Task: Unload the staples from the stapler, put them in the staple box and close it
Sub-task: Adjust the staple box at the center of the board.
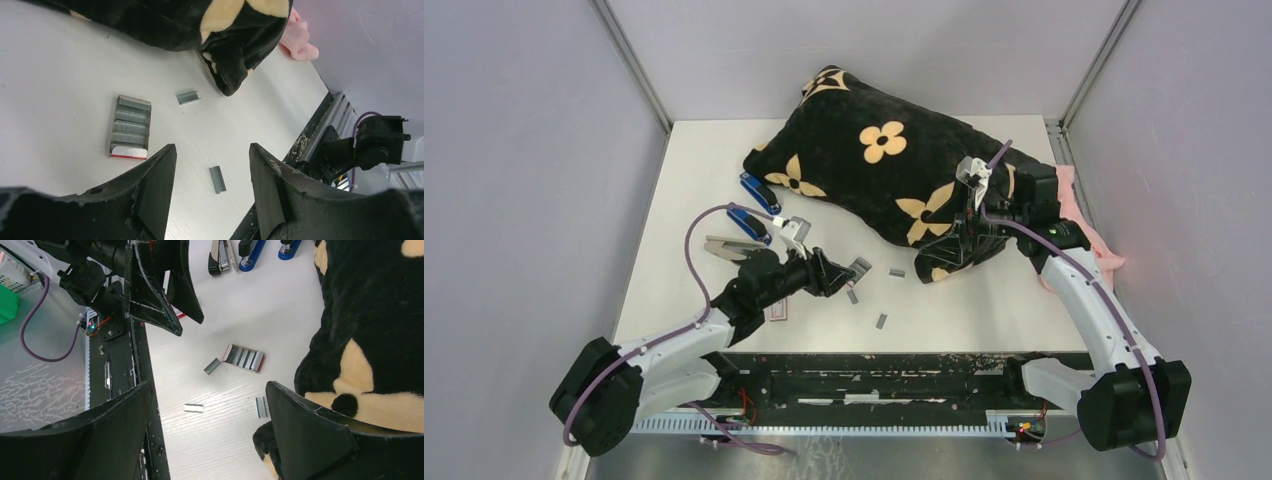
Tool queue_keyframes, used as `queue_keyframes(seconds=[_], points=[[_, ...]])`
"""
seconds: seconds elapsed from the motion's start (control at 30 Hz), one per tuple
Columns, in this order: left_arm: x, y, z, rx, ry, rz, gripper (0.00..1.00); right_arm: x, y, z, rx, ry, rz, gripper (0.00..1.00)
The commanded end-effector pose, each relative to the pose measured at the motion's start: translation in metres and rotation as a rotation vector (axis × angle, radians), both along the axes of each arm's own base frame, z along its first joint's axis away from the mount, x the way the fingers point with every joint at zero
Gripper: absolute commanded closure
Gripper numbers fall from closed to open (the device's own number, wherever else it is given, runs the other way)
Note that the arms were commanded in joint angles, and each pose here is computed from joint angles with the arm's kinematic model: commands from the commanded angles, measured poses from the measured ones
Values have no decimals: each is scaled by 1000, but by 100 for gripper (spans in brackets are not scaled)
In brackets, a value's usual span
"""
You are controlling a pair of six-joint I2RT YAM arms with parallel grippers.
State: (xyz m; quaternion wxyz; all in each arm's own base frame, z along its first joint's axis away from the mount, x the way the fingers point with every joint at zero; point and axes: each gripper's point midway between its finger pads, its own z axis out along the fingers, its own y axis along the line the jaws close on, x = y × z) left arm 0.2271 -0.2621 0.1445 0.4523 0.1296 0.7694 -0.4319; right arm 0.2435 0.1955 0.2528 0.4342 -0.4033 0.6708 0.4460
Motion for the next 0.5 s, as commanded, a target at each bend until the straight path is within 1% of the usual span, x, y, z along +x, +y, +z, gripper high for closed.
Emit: queue_keyframes(seconds=[0.0, 0.07, 0.13, 0.3, 0.37, 0.47], points=[[-3, 9, 33, -161, -32, 74, 37, -3, 2, 20, 19, -79, 25, 10], [-5, 15, 33, -178, -22, 101, 36, -4, 2, 20, 19, -80, 25, 10], [-7, 21, 30, -195, -11, 129, 31, -4, 2, 20, 20, -80, 26, 10], [-11, 34, 19, -236, 24, 192, 13, -4, 2, 20, 20, -79, 27, 10], [-13, 38, 14, -253, 40, 210, 8, -3, 2, 20, 19, -79, 26, 10], [-14, 40, 12, -276, 57, 224, 6, -3, 2, 20, 20, -78, 28, 10]])
